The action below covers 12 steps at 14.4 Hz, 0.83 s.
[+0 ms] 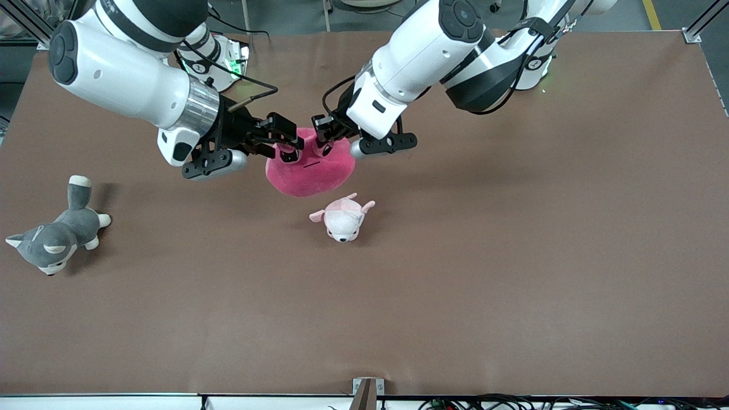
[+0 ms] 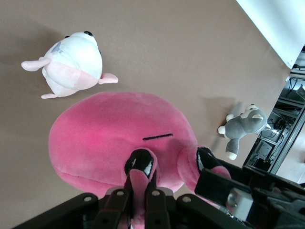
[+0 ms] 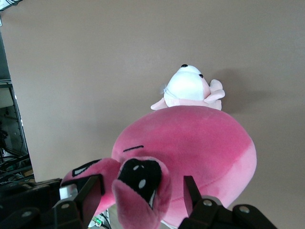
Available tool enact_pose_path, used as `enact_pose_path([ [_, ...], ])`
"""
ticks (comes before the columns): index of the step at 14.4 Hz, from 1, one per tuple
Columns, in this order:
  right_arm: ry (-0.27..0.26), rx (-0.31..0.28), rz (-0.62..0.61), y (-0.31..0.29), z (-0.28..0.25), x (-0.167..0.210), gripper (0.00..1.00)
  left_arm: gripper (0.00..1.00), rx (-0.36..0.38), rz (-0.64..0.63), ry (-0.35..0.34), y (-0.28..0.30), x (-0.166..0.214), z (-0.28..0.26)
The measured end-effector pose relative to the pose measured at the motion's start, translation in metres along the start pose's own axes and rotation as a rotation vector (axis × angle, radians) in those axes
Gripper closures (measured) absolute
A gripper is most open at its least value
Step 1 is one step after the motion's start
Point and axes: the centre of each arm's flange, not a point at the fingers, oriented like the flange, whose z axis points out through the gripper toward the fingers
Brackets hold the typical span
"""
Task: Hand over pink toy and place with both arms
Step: 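Grasp the pink plush with the right gripper while the left gripper releases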
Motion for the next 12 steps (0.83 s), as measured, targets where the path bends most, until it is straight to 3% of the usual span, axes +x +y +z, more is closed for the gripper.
enact_pose_path([
  [1, -0.001, -0.001, 0.001, 0.0005, 0.0007, 0.0005, 0.26, 0.9, 0.001, 0.001, -0.002, 0.0001, -0.0009, 0.0011],
  [3, -0.002, -0.002, 0.004, 0.0018, 0.0016, 0.0016, 0.5, 0.9, 0.002, 0.0, -0.003, -0.0001, -0.0007, 0.0021],
  [7, -0.003, -0.003, 0.004, 0.0022, 0.002, 0.0017, 0.87, 0.9, 0.003, -0.001, -0.004, -0.0006, 0.0001, 0.0032],
  [10, -0.003, -0.004, 0.004, 0.0023, 0.0021, 0.0018, 0.89, 0.86, 0.005, -0.002, -0.004, -0.0012, 0.001, 0.0044],
  [12, -0.005, -0.005, 0.004, 0.0025, 0.0025, 0.0018, 0.9, 0.67, 0.003, -0.002, 0.006, -0.0013, 0.0048, 0.0019],
])
